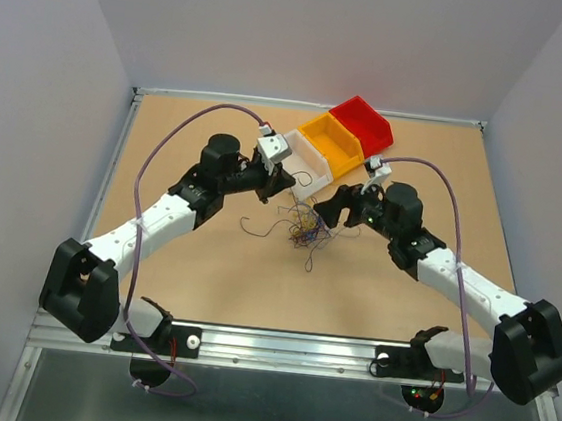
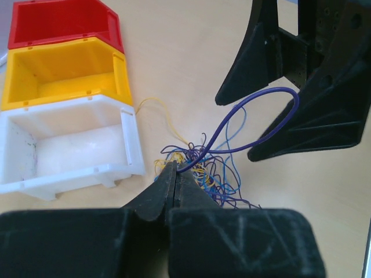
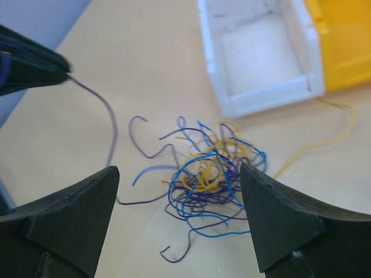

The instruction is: Untangle the cables

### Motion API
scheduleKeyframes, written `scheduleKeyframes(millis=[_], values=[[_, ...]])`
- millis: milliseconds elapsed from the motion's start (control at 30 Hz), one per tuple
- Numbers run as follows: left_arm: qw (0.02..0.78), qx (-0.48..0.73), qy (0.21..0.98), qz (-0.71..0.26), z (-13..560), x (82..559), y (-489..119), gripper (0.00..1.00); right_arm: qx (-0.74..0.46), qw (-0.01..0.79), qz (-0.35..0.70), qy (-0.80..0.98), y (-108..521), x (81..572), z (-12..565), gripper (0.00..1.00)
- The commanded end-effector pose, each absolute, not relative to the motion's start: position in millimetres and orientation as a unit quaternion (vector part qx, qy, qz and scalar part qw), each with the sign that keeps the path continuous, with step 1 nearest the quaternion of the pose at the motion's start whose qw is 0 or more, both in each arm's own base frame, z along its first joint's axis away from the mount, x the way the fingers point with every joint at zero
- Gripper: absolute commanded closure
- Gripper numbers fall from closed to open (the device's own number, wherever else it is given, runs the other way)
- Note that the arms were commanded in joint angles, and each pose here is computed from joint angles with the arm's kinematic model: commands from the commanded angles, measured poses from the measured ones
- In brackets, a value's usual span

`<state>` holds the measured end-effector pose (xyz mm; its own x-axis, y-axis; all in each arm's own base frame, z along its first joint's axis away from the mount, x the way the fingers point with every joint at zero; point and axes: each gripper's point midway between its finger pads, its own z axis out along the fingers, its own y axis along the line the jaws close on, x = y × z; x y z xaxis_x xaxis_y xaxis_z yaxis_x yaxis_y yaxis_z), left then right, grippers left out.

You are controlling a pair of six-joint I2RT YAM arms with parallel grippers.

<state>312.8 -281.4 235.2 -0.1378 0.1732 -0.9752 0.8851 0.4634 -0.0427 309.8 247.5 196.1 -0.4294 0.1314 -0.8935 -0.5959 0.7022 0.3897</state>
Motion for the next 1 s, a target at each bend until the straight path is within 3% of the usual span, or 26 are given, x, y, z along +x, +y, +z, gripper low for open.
scheduleKeyframes(millis=[0, 233, 567, 967], values=[[0.555, 0.381, 0.670, -0.313, 261, 329, -275, 1.00, -0.041, 0.535, 0.247, 0.807, 209, 341, 181, 0.10], [0.536, 0.381, 0.690, -0.302, 241, 341, -276, 1.00, -0.001, 0.495, 0.185, 0.849, 180, 327, 141, 0.11], [0.494, 0.368, 0.740, -0.270, 196, 371, -280, 1.00, 0.001, 0.445, 0.188, 0.875, 174, 297, 105, 0.20], [0.460, 0.403, 0.741, -0.280, 169, 362, -300, 1.00, 0.065, 0.373, 0.136, 0.916, 158, 280, 68, 0.24]])
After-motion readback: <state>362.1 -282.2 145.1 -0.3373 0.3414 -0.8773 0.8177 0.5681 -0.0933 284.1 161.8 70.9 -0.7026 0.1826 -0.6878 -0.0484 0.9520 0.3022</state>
